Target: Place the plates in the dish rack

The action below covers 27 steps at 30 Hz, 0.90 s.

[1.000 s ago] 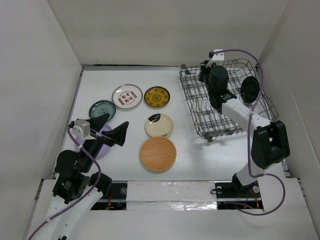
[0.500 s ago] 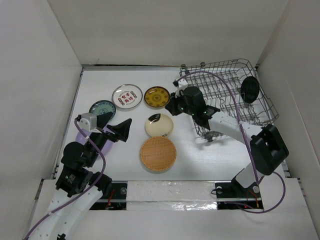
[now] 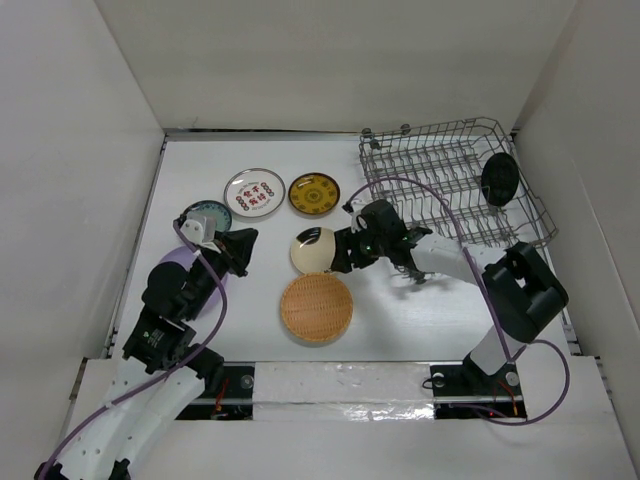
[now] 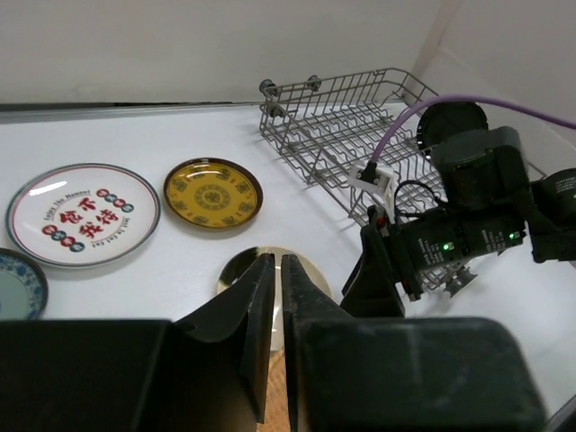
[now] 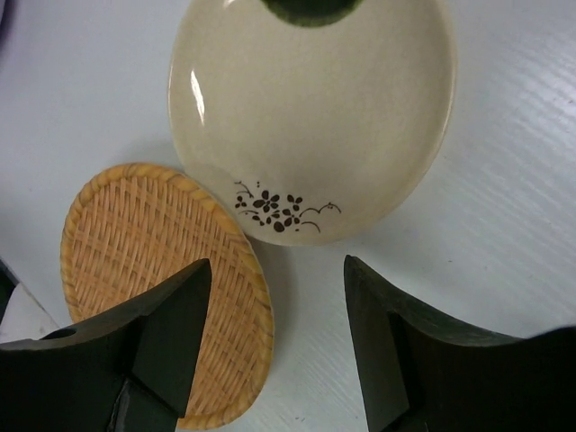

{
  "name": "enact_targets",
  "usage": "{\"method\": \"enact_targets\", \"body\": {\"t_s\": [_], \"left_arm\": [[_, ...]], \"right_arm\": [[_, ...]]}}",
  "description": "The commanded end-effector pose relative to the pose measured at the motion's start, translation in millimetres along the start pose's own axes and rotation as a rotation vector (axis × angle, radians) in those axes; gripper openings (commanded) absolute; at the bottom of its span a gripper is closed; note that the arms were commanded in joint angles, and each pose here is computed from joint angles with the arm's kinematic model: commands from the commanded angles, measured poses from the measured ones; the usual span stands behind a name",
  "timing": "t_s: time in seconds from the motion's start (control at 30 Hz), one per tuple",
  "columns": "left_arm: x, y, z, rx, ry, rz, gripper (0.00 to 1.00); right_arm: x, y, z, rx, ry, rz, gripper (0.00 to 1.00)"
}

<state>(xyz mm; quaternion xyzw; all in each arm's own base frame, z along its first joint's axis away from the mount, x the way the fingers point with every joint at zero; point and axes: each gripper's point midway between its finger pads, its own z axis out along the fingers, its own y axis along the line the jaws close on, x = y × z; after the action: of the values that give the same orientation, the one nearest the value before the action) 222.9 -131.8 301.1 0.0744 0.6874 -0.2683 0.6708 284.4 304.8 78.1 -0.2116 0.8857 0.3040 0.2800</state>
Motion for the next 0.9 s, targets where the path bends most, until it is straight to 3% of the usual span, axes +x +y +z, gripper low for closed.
{"method": "enact_targets", "body": {"t_s": [0.0,0.03,0.07,0.17,0.37,0.57,0.6,0.67,0.73,0.87], "left_arm": [[-5.7,-2.7,4.6,0.01,-0.015,0.005,0.07],[-5.8,-3.8,4.7,0.016,-0.014,0.005,0.15],[-7.1,-4.7,4.5,0.02,-0.019,0.005,0.29],[-5.9,-3.5,5.8,0.015,-0.017,0.006,0.41],[-8.5,-5.6,3.4,0.026,-0.027,0.006,0.44],[-13.7,-8.1,-1.5,0.038,-0.049,0.006,0.46],[-13.6,-6.2,-1.5,0.028,-0.053,0.006,0.46],[-14.5,-5.5,-2.9,0.025,-0.059,0.007,0.47],[-14.6,-7.8,-4.1,0.037,-0.057,0.006,0.48],[-20.9,-7.5,-8.9,0.035,-0.088,0.007,0.5]], "right_arm": [[18.7,17.1,4.4,-0.073,0.066,0.004,0.66],[20.1,15.1,5.5,-0.066,0.073,-0.002,0.66],[25.7,10.8,8.9,-0.053,0.092,-0.001,0.66],[36.2,9.2,15.9,-0.046,0.132,0.011,0.66],[52.2,13.5,25.5,-0.04,0.191,-0.002,0.64],[67.8,26.0,32.6,-0.069,0.229,-0.005,0.54],[69.4,26.3,33.4,-0.073,0.231,0.003,0.47],[72.5,35.5,36.1,-0.106,0.233,0.02,0.41],[72.9,36.7,38.9,-0.097,0.221,0.014,0.25],[75.1,43.3,35.9,-0.115,0.22,0.023,0.1]]}}
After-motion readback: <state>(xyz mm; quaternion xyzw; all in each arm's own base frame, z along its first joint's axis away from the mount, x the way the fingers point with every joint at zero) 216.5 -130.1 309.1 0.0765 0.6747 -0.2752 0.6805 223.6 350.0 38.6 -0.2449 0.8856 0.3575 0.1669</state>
